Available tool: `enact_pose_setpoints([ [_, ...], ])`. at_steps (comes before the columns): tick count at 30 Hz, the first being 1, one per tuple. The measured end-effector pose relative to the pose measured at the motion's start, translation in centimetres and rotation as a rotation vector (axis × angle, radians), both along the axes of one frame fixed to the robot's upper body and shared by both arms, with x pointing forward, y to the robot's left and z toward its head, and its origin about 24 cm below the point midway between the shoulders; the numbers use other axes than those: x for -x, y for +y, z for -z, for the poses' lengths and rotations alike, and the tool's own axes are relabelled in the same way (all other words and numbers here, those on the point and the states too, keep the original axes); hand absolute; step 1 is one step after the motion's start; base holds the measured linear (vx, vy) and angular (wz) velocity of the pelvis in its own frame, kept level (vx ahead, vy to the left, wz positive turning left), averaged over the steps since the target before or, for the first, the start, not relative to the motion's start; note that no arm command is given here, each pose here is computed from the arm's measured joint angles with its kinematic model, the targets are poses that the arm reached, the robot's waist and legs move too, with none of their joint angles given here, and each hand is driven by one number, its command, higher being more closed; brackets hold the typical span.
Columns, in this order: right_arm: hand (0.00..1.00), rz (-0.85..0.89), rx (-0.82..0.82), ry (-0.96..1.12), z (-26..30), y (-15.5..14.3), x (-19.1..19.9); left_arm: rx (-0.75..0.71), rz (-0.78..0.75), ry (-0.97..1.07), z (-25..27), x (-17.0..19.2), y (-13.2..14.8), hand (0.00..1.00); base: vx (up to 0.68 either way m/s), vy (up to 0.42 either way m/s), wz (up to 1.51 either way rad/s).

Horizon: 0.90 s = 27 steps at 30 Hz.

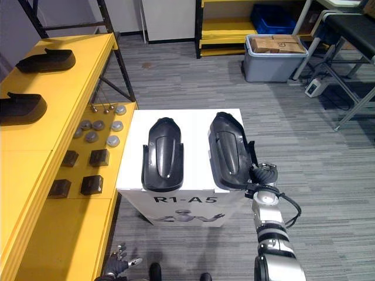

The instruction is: Walk over and take plastic housings, then place them on the shelf

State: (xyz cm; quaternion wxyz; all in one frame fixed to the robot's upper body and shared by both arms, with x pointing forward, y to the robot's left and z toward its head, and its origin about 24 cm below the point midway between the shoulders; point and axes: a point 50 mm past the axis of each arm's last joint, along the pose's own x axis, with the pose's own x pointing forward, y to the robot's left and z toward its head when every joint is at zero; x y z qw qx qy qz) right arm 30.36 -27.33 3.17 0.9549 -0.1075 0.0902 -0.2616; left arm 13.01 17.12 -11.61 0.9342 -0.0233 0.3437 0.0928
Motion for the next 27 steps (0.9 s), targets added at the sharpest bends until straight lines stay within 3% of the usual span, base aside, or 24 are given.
enact_pose_setpoints([
  [9, 1.0, 0.038, 0.128, -0.204, -3.9, -0.1, 2.7, -0.027, -0.116, -0.289, -5.3, -2.9, 2.1, 0.0, -0.02, 0.009, 0.01],
  [16, 1.0, -0.021, 0.205, -0.383, -7.2, 2.8, 3.8, -0.057, -0.212, -0.675, -13.1, -5.5, 3.2, 0.0, 0.0, 0.0, 0.01],
  [20, 1.0, -0.112, 0.23, -0.44, -8.1, 5.2, 3.7, -0.023, -0.157, -0.814, -15.8, -7.1, 1.7, 0.0, 0.0, 0.0, 0.02],
  [27, 1.0, -0.329, 0.306, -0.468, -8.4, 11.2, 3.5, 0.151, 0.077, -0.947, -18.7, -9.3, -4.8, 0.0, -0.01, 0.0, -0.01],
])
